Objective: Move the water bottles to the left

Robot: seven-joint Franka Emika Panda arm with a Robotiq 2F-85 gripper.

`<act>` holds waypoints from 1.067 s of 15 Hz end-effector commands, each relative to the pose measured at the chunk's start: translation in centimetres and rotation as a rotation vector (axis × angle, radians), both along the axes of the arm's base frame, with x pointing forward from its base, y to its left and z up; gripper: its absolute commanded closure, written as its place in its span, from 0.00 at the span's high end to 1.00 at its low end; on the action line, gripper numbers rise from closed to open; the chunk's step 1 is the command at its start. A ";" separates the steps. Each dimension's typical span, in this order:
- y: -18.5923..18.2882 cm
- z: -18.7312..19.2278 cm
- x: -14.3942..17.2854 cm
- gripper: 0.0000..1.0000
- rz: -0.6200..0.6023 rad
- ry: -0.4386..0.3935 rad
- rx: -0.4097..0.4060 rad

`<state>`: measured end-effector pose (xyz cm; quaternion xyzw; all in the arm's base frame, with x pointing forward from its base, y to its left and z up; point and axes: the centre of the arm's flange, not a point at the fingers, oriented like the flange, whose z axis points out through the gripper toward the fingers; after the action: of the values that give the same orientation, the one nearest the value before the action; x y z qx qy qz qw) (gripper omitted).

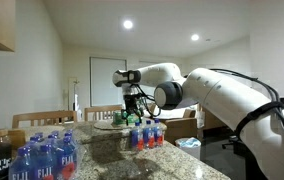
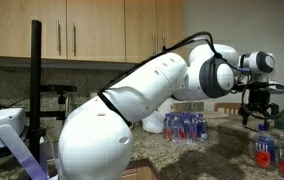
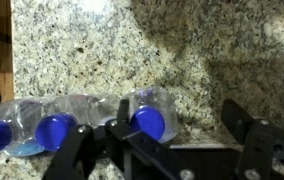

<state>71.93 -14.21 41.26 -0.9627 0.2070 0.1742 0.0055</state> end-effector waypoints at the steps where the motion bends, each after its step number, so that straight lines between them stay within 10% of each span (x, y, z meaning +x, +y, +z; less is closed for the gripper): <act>1: -0.7 1.2 4.9 0.64 -0.070 0.073 -0.001; 10: 0.1 -1.9 5.5 0.05 -0.124 0.196 -0.006; 11: 0.2 -1.7 4.9 0.49 -0.137 0.187 -0.013; 16: -0.9 0.5 3.4 0.64 -0.226 0.128 -0.041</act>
<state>71.12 -13.31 38.73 -0.9287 0.2875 0.2334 -0.0196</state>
